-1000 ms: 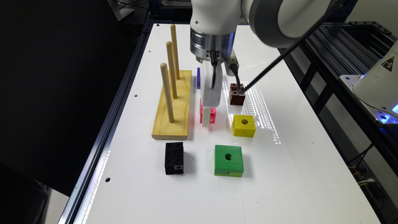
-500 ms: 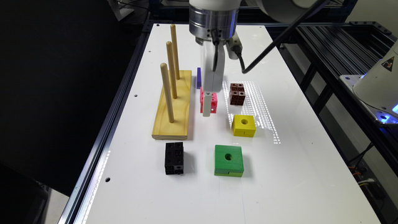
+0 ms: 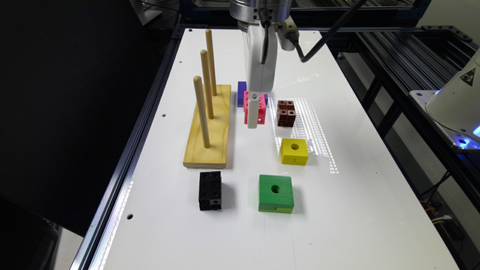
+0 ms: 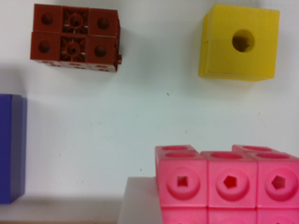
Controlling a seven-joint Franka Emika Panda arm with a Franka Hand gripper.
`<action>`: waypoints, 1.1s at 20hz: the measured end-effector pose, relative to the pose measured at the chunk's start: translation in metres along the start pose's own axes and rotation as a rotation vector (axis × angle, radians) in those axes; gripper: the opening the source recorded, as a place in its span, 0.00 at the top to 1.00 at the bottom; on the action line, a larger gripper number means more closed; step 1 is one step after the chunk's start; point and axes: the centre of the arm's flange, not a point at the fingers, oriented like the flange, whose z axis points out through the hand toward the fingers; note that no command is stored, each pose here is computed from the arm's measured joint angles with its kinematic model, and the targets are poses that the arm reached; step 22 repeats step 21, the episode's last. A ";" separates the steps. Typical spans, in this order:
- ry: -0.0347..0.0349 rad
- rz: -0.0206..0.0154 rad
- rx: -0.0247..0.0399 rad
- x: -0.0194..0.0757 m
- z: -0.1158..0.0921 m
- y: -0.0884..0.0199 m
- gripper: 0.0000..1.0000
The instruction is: Pick up pink block.
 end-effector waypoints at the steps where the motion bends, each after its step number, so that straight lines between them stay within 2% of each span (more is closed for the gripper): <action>1: 0.0019 -0.0005 0.0000 -0.0004 -0.007 0.000 1.00; 5: 0.0045 -0.0019 -0.0055 -0.0032 -0.030 0.001 1.00; 8: 0.0041 -0.0017 -0.0068 -0.0038 -0.032 0.001 1.00; 10: 0.0049 -0.0018 -0.0059 -0.0038 -0.032 0.001 1.00; 11: 0.0086 -0.0020 -0.0023 -0.0037 -0.036 0.001 1.00; 13: 0.0131 -0.0023 -0.0007 -0.0047 -0.047 0.001 1.00; 17: 0.0176 -0.0025 -0.0037 -0.0085 -0.069 0.003 1.00; 22: 0.0180 -0.0022 -0.0044 -0.0094 -0.071 0.004 1.00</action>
